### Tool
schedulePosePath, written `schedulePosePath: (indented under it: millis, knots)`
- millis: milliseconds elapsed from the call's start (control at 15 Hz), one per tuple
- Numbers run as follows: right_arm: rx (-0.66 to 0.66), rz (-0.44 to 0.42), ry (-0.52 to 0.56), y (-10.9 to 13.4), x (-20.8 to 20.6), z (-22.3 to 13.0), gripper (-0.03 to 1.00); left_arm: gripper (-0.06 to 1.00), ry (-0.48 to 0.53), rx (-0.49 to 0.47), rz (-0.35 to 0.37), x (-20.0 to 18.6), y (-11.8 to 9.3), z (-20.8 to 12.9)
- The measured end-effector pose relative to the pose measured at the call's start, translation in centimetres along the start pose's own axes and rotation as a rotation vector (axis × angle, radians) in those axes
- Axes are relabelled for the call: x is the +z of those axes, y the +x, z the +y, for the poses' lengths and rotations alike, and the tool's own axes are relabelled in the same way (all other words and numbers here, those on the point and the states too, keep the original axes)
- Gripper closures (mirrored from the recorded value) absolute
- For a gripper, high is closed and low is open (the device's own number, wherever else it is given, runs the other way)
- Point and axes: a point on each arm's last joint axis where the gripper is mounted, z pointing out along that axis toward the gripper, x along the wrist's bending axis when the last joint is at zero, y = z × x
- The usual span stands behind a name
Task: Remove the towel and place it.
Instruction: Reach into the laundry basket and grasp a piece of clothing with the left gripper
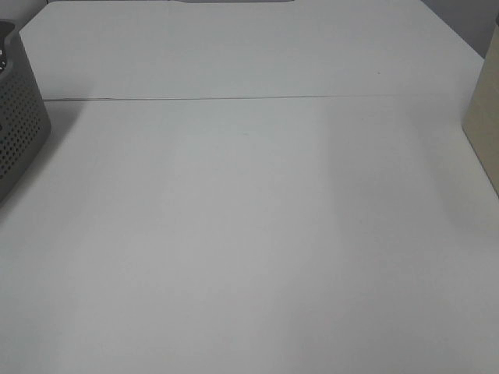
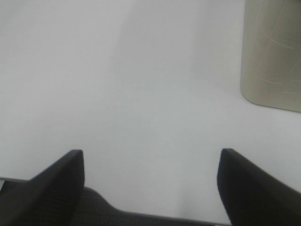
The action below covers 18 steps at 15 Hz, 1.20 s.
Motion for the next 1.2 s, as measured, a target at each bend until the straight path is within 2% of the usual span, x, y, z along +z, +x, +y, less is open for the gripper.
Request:
schedulePosePath:
  millis: [1200]
  knots:
    - [0.000,0.000,0.000,0.00,0.00,0.00,0.22,-0.05,0.000,0.002,0.001,0.00,0.01,0.00]
